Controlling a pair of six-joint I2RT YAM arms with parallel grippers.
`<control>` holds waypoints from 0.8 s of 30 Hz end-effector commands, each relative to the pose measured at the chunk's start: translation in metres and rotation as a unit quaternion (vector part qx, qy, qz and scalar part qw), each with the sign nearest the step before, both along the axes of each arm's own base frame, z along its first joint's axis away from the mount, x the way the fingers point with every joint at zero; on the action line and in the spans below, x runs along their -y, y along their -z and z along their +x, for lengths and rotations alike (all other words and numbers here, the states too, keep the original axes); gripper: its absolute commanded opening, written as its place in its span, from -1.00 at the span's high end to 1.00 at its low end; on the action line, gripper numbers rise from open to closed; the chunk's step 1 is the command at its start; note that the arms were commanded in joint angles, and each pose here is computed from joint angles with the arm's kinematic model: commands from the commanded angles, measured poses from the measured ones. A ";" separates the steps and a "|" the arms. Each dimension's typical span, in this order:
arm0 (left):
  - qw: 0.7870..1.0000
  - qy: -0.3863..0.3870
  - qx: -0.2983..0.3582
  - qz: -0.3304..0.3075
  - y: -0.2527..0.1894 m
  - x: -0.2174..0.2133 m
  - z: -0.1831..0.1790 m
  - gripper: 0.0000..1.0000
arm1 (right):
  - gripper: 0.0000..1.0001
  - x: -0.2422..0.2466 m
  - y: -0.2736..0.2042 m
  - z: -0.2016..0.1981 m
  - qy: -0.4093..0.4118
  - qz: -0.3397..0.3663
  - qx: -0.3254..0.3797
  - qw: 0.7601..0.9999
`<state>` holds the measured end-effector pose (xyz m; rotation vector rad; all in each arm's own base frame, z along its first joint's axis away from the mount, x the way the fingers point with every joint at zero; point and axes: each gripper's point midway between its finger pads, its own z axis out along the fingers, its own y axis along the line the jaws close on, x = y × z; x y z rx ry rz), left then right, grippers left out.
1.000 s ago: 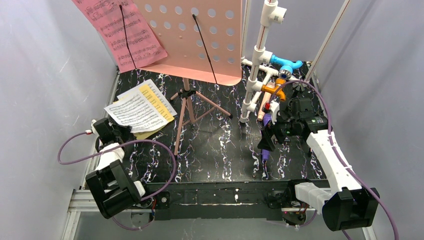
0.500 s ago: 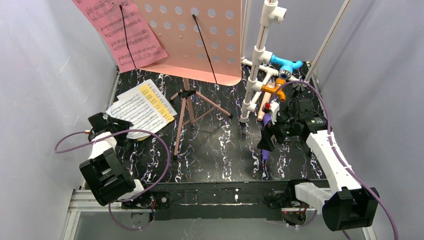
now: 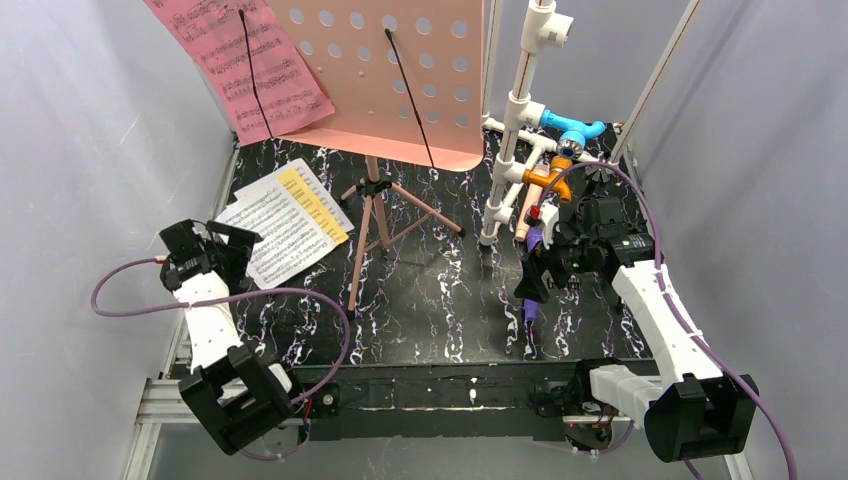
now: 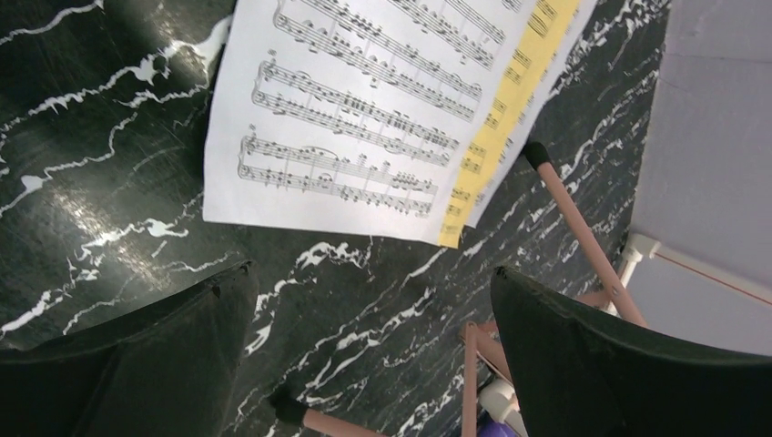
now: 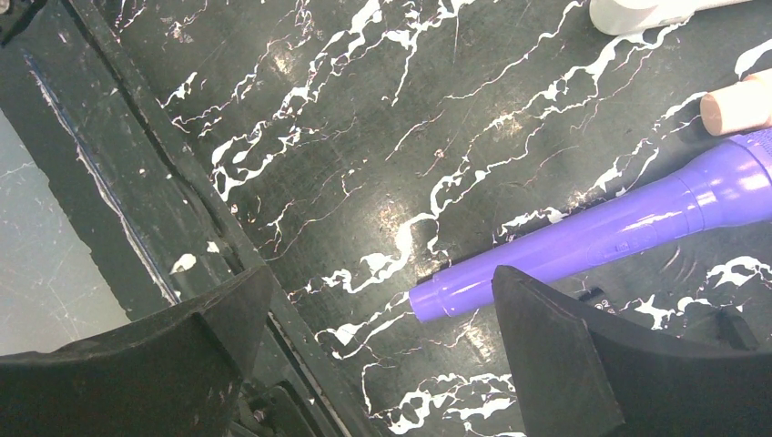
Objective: Pack up the instrument practice props
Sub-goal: Place the sheet music at the center of the board.
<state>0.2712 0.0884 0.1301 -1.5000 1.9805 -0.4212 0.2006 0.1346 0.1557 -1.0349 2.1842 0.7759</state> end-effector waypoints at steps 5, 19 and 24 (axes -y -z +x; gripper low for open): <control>0.995 0.065 0.067 -0.022 -0.050 0.034 -0.008 -0.96 | -1.00 -0.002 -0.003 0.003 0.001 0.005 0.011 1.000; 0.949 0.234 0.212 -0.020 -0.128 0.086 -0.004 -0.96 | -1.00 -0.002 -0.001 0.004 0.003 0.003 0.006 1.000; 0.937 0.259 0.231 -0.025 -0.141 0.098 -0.007 -0.96 | -1.00 -0.001 -0.001 0.004 0.004 0.001 0.006 1.000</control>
